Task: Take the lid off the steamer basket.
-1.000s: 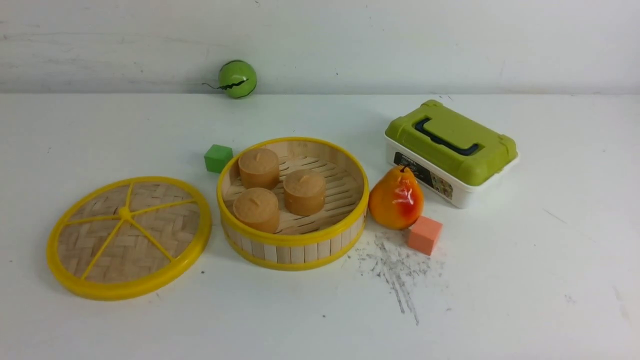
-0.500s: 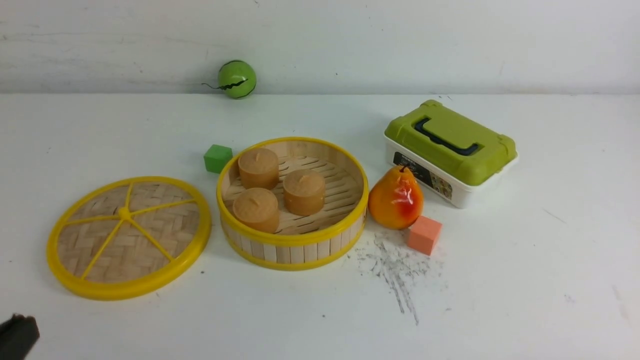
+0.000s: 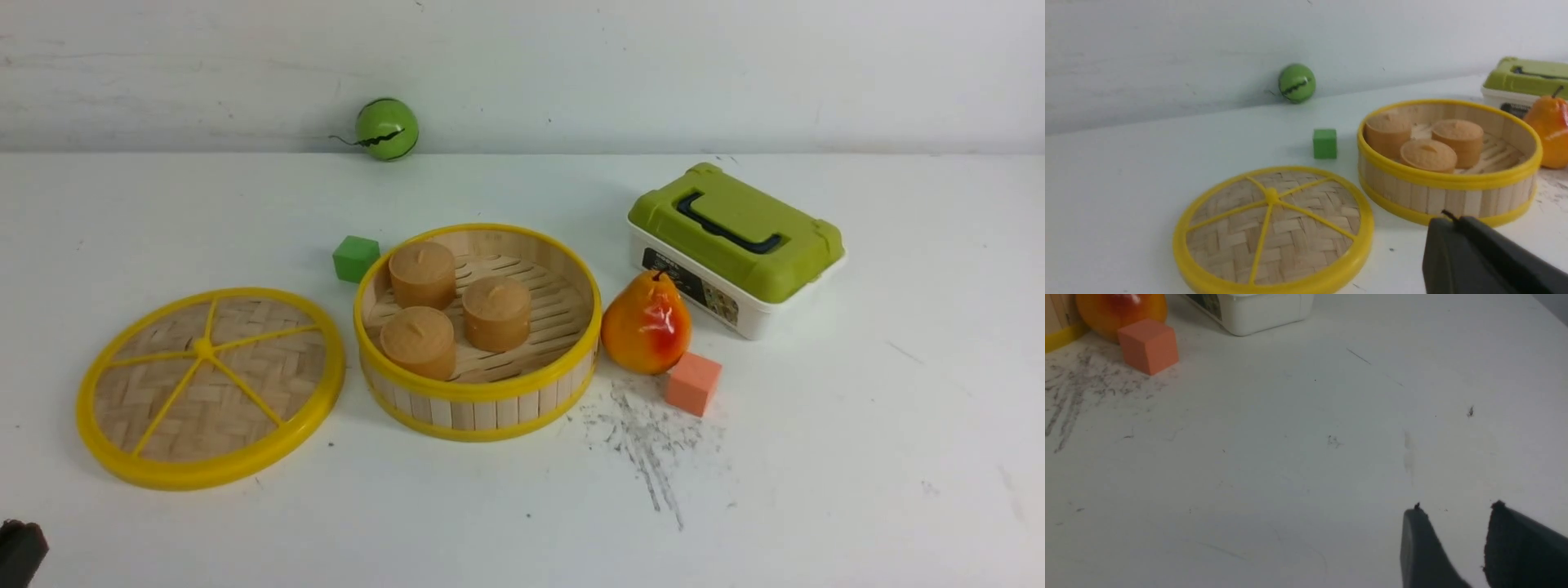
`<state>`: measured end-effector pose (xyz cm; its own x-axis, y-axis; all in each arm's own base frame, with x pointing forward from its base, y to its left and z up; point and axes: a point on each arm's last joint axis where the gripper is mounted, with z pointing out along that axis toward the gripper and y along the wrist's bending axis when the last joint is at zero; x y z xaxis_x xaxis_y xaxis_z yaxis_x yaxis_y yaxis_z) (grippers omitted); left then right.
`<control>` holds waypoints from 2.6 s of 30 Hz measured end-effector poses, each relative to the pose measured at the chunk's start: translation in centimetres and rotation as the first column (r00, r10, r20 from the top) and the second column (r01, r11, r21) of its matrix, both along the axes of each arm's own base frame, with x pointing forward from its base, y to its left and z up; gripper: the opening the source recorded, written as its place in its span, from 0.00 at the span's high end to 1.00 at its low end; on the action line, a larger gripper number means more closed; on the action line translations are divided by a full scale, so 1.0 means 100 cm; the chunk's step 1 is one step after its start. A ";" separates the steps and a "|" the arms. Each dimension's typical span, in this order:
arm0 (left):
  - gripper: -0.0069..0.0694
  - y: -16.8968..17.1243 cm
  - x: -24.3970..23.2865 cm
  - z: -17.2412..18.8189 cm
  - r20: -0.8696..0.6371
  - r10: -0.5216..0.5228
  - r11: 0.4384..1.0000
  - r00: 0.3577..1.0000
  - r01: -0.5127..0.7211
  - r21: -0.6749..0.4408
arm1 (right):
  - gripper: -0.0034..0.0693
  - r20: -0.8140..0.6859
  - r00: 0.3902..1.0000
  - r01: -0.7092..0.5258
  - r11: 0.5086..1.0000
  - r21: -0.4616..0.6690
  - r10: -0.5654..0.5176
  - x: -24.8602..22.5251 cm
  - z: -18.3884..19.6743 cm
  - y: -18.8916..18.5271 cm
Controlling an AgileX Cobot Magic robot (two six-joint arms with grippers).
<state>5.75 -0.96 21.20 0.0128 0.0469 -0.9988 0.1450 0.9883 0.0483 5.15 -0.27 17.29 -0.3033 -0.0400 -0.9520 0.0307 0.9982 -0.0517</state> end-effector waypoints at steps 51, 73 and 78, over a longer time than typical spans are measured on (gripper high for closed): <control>0.89 0.002 -0.006 -0.044 -0.341 0.018 0.996 0.940 -0.048 -0.081 | 0.62 0.000 1.000 0.000 1.000 0.000 0.000 0.000 0.000 0.000; 0.89 0.002 -0.006 -0.044 -0.341 0.018 0.996 0.940 -0.048 -0.081 | 0.62 0.000 1.000 0.000 1.000 0.000 0.000 0.000 0.000 0.000; 0.89 0.002 -0.006 -0.044 -0.341 0.018 0.996 0.940 -0.048 -0.081 | 0.62 0.000 1.000 0.000 1.000 0.000 0.000 0.000 0.000 0.000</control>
